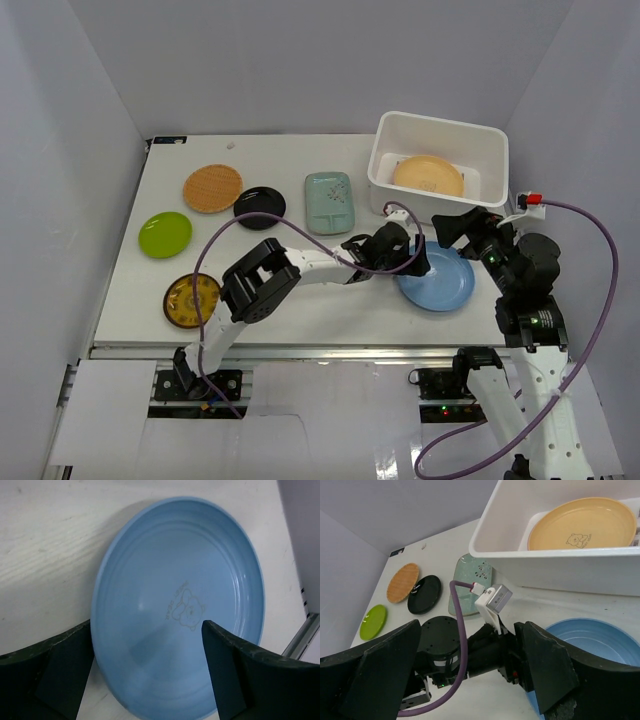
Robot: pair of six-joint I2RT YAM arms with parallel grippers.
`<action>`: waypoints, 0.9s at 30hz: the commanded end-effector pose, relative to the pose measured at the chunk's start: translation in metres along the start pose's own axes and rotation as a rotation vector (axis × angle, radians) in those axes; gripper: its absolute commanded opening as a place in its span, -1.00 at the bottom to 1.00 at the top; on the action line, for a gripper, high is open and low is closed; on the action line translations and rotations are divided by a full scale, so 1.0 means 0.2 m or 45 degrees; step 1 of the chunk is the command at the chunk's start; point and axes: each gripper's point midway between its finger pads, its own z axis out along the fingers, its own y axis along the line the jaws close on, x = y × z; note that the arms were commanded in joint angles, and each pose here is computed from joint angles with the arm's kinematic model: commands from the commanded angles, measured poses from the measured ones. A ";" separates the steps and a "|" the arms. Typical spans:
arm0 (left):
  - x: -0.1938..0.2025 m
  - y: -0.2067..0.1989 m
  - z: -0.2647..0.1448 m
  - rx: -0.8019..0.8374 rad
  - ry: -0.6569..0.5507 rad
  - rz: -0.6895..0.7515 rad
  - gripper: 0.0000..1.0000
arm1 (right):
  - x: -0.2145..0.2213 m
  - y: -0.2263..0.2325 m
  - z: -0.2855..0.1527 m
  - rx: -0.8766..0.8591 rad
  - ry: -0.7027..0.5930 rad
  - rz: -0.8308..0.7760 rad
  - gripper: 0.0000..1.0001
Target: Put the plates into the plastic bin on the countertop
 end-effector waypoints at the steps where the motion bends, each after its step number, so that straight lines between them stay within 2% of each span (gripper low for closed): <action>1: 0.13 0.10 0.09 -0.088 0.090 0.001 0.82 | -0.08 0.08 -0.05 -0.069 -0.047 -0.043 0.78; 2: 0.15 0.12 0.10 -0.113 0.113 0.005 0.76 | -0.06 0.07 -0.05 -0.060 -0.036 -0.043 0.78; 3: 0.16 0.14 0.11 -0.119 0.117 0.006 0.57 | -0.07 0.07 -0.05 -0.061 -0.042 -0.050 0.78; 6: 0.18 0.15 0.14 -0.130 0.124 0.011 0.25 | -0.06 0.07 -0.05 -0.069 -0.032 -0.051 0.77; 7: 0.18 0.16 0.15 -0.134 0.126 0.015 -0.04 | -0.05 0.08 -0.05 -0.074 -0.029 -0.051 0.77; 9: 0.19 0.17 0.14 -0.136 0.126 0.021 -0.40 | -0.05 0.08 -0.05 -0.082 -0.022 -0.049 0.76; 10: 0.18 0.17 0.13 -0.139 0.119 0.031 -0.80 | -0.04 0.08 -0.05 -0.079 -0.018 -0.050 0.76; 11: 0.17 0.18 0.10 -0.150 0.111 0.036 -0.98 | -0.05 0.08 -0.05 -0.080 -0.023 -0.051 0.76; 17: 0.07 0.14 -0.11 -0.116 0.022 0.088 -1.00 | -0.06 0.07 -0.07 -0.052 -0.022 -0.082 0.76; 21: -0.04 0.11 -0.34 -0.085 -0.078 0.096 -1.00 | 0.00 0.04 -0.06 -0.042 0.022 -0.082 0.77; 27: -0.06 0.13 -0.54 -0.074 -0.091 0.092 -1.00 | 0.12 -0.04 -0.04 -0.004 0.110 -0.105 0.82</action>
